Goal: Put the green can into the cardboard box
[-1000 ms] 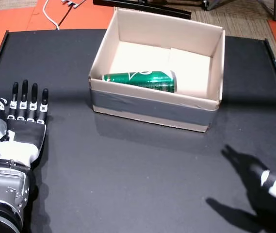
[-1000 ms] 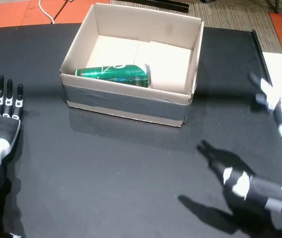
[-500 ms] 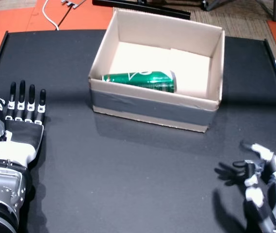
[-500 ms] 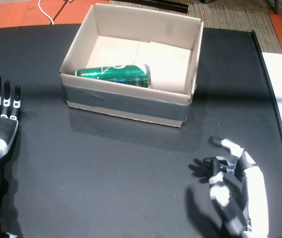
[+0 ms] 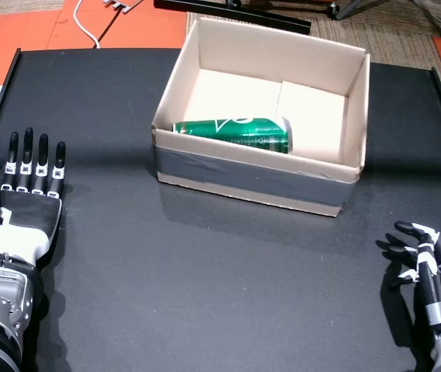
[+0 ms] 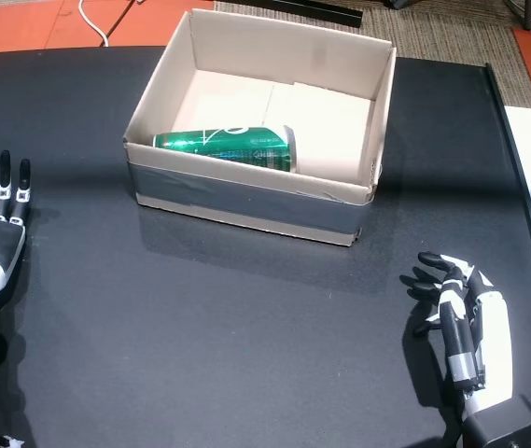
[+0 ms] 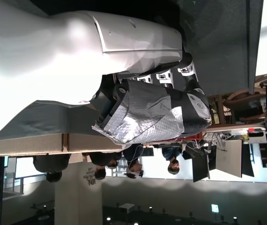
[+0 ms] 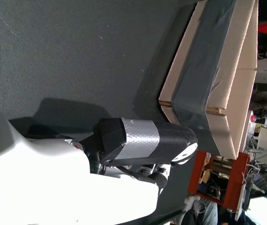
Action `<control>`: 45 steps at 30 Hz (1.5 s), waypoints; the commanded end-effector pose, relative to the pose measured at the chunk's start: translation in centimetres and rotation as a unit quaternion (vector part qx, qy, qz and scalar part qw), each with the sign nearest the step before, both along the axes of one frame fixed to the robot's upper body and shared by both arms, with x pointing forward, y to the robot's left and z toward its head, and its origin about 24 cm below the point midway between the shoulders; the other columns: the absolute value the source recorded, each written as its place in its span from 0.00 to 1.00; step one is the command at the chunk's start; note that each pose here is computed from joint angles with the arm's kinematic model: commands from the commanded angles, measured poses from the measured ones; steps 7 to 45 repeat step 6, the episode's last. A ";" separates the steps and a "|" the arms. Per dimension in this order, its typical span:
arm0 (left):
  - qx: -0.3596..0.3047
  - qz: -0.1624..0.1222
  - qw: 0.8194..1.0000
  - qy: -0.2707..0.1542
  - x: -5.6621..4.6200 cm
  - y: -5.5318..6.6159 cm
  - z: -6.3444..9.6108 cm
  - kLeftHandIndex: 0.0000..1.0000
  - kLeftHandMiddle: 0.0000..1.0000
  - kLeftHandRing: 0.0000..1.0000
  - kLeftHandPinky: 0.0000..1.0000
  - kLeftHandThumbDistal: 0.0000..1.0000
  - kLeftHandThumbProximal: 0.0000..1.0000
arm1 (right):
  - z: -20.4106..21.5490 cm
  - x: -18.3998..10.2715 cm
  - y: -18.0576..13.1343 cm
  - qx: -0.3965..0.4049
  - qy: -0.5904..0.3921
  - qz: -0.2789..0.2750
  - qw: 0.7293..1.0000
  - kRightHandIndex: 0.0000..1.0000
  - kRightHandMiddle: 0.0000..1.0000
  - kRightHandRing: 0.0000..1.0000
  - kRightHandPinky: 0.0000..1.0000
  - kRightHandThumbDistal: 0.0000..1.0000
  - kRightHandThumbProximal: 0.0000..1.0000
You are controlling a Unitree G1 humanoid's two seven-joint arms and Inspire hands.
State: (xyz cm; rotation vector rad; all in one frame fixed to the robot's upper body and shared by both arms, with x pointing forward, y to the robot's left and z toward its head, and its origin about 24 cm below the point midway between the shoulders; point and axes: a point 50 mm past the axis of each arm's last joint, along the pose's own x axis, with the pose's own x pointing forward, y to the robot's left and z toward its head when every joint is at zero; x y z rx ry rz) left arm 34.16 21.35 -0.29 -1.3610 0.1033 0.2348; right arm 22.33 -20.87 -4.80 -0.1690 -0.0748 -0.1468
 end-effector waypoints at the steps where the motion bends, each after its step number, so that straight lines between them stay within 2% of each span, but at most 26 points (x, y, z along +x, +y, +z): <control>1: -0.001 0.000 1.000 0.024 -0.8 0.2 -1.1 0.51 0.52 0.62 0.76 0.00 0.61 | -1.3 -3.7 1.8 0.016 -0.021 0.005 1.000 0.42 0.54 0.64 0.74 0.34 0.77; 2: -0.001 0.000 1.000 0.024 -0.8 0.2 -1.1 0.51 0.53 0.62 0.76 0.00 0.60 | -1.1 -4.3 2.3 0.017 -0.040 0.011 0.999 0.43 0.57 0.66 0.75 0.25 0.66; 3: -0.001 0.000 1.000 0.024 -0.8 0.2 -1.0 0.52 0.53 0.62 0.77 0.00 0.60 | -1.0 -4.5 2.4 0.013 -0.048 0.015 0.999 0.43 0.58 0.67 0.75 0.23 0.63; 4: 0.003 -0.001 1.000 0.024 -0.8 0.2 -1.0 0.52 0.53 0.62 0.76 0.00 0.61 | -0.9 -4.6 2.5 0.009 -0.052 0.014 0.998 0.43 0.57 0.66 0.75 0.13 0.64; 5: 0.004 -0.002 1.000 0.024 -0.8 0.2 -1.0 0.51 0.53 0.62 0.76 0.00 0.61 | -0.9 -4.7 2.5 0.005 -0.054 0.014 0.998 0.42 0.57 0.65 0.75 0.12 0.58; 6: 0.005 -0.002 1.000 0.024 -0.8 0.2 -1.0 0.51 0.52 0.61 0.76 0.00 0.60 | -1.0 -4.7 2.5 0.001 -0.052 0.014 0.999 0.42 0.57 0.66 0.76 0.17 0.54; 45: 0.005 -0.002 1.000 0.024 -0.8 0.2 -1.0 0.51 0.52 0.61 0.76 0.00 0.60 | -1.0 -4.7 2.5 0.001 -0.052 0.014 0.999 0.42 0.57 0.66 0.76 0.17 0.54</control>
